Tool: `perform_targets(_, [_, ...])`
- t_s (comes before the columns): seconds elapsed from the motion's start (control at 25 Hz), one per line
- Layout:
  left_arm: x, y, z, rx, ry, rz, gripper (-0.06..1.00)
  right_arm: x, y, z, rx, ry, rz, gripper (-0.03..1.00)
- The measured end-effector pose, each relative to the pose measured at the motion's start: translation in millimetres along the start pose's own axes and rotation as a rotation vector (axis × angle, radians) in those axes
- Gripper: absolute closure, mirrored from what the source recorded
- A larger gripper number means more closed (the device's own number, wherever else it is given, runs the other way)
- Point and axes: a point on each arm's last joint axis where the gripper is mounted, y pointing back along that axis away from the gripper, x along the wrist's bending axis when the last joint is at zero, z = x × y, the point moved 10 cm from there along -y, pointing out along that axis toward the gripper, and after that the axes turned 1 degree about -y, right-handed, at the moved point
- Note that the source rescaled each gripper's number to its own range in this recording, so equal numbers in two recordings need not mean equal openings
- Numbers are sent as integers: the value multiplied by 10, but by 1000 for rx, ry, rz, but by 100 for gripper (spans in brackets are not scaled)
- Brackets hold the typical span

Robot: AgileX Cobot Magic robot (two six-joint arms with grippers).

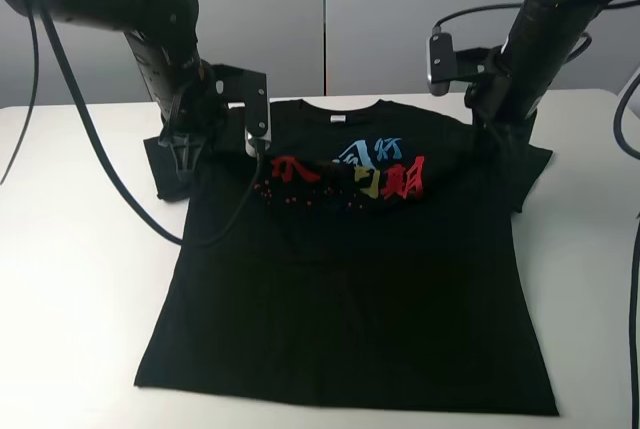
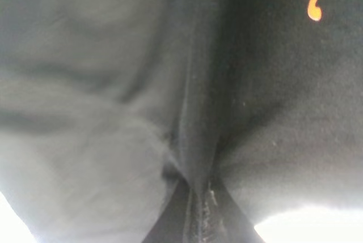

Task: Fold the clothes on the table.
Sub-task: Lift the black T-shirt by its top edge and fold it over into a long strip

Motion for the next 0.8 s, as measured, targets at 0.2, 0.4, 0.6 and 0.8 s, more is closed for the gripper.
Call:
perform_targets(0.2, [243,341,-2,-42,53,123,94,-43,341,-26,-14,13,-84,97])
perform_targets(0.4, [415,694,34,-115,109,218,94,-65,639,-44,-35,-3,-161,97])
perform_targets(0.6, [534,952,11,-155,183,288,94,-59,950,-47,-72,-27,-238,97])
perform_targets(0.8, [642,1236,8,-212,227,360,94,-21,1328,-80,-108,-27,-334,97])
